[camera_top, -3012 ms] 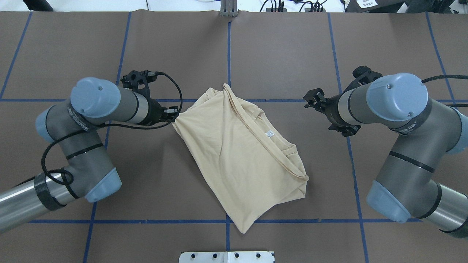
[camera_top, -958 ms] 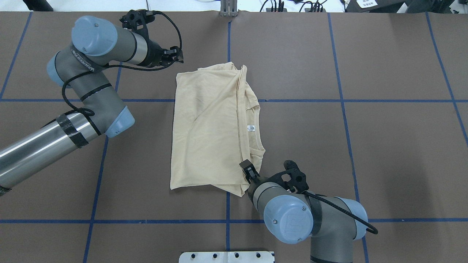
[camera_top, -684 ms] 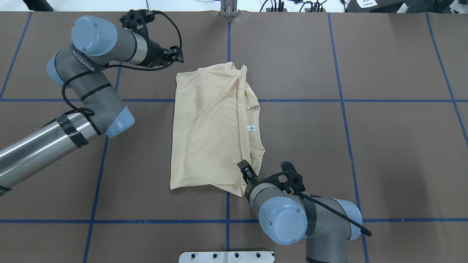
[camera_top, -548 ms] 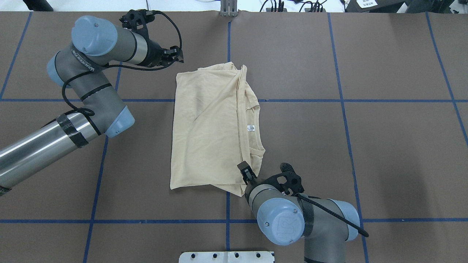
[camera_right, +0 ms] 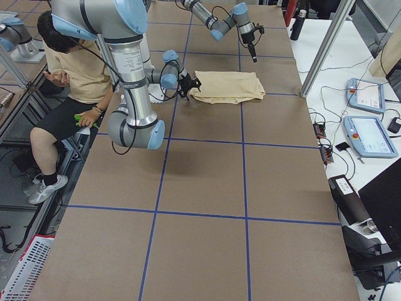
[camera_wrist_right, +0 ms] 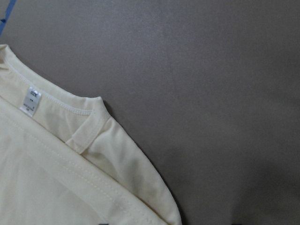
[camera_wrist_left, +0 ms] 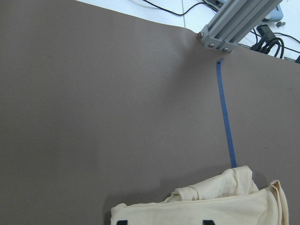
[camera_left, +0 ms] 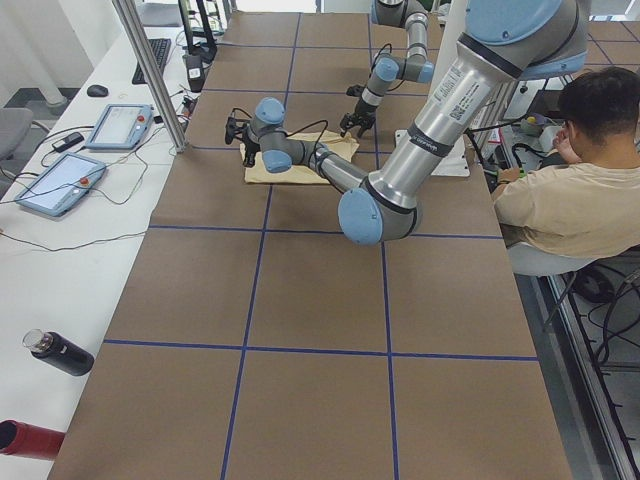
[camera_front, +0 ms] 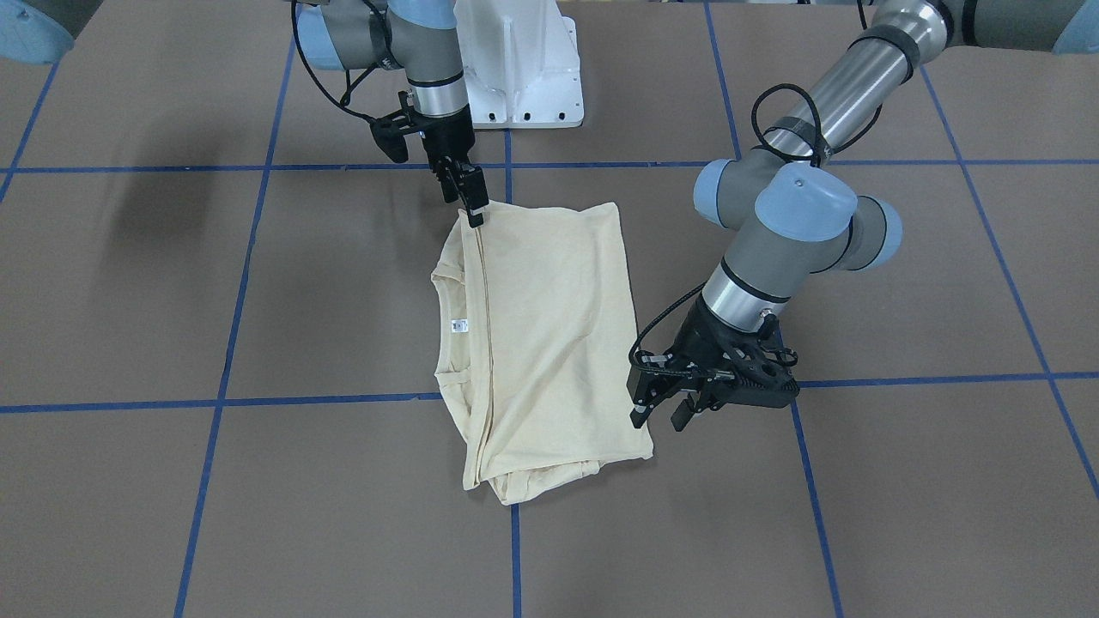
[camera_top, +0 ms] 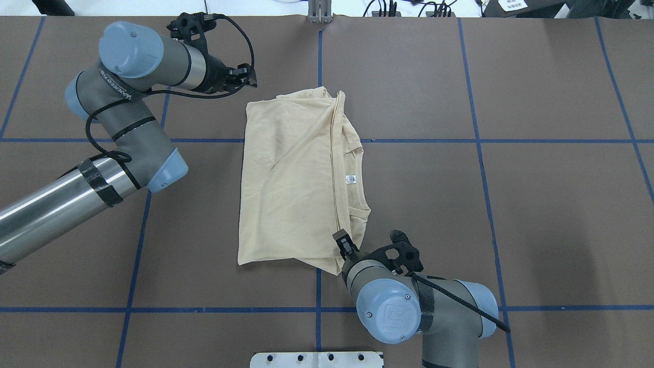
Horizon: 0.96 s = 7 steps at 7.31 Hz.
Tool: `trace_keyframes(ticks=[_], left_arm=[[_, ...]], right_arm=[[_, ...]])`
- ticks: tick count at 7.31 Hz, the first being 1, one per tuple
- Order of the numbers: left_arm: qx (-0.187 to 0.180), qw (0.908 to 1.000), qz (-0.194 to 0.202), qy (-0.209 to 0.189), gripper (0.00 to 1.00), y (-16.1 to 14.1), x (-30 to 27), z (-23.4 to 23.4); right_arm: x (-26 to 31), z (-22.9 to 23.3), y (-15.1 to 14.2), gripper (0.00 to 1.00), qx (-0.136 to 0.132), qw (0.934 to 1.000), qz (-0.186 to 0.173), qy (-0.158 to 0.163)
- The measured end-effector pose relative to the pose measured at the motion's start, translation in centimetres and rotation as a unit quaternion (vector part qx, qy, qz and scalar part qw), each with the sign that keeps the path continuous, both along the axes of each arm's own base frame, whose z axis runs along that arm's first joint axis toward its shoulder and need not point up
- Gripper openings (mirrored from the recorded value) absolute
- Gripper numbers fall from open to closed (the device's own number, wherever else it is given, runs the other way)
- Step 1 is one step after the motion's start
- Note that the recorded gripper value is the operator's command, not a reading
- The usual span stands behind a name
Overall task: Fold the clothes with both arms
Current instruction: 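Lower the right gripper to the shirt corner nearest the robot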
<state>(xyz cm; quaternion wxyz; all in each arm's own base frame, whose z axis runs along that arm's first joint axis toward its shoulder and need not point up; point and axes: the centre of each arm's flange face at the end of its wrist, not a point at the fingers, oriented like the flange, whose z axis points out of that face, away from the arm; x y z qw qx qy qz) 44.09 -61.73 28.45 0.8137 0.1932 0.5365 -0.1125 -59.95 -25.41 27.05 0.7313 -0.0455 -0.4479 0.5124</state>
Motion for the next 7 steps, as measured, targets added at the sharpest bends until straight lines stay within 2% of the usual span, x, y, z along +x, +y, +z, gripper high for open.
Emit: trace_keyframes(ticks=[5,7], left_arm=[[0.001,1.0,0.0,0.001,0.62,0.8,-0.7,0.6],[0.004,1.0,0.001,0.005,0.62,1.3,-1.3,0.0]], right_arm=[[0.1,-0.3,0.0,0.0,0.001,1.0,-0.002,-0.003],[1.2,-1.3,-0.2,0.0,0.005,0.9999,-0.002,-0.014]])
